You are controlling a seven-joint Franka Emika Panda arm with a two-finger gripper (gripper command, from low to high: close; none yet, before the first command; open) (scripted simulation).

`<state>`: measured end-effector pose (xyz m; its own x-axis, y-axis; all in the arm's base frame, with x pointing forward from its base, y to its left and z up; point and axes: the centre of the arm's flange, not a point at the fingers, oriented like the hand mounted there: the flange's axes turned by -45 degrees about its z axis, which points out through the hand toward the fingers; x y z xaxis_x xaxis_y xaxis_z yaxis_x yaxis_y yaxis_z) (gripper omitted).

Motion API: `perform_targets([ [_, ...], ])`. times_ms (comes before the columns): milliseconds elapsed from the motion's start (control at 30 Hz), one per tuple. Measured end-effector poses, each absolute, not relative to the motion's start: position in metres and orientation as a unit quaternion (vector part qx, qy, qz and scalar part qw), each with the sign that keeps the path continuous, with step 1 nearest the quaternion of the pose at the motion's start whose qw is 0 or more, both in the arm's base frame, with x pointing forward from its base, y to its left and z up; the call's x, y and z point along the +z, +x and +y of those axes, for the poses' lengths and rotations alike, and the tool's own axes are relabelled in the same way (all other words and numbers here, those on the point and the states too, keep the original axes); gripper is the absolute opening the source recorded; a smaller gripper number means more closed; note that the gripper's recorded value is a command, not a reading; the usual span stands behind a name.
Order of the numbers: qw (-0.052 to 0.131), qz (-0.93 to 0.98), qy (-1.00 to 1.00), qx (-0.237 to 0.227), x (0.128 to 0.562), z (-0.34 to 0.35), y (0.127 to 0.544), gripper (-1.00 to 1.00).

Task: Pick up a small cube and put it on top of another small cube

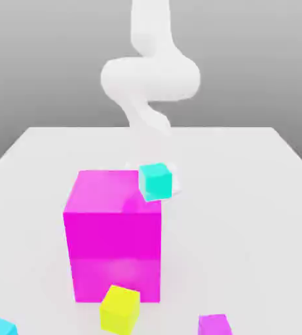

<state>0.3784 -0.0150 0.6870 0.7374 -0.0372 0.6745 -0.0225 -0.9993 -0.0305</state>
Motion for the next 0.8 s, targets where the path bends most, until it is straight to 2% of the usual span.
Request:
perform_targets([
  [200,0.024,0.043,-0.954,-0.295,0.617,-0.055,0.448,0.00],
  [400,0.031,0.074,-0.970,-0.230,0.535,-0.098,0.500,0.00],
  [600,0.030,0.110,-0.980,-0.164,0.442,-0.146,0.532,0.00],
  [800,0.023,0.141,-0.985,-0.098,0.343,-0.191,0.544,0.00],
])
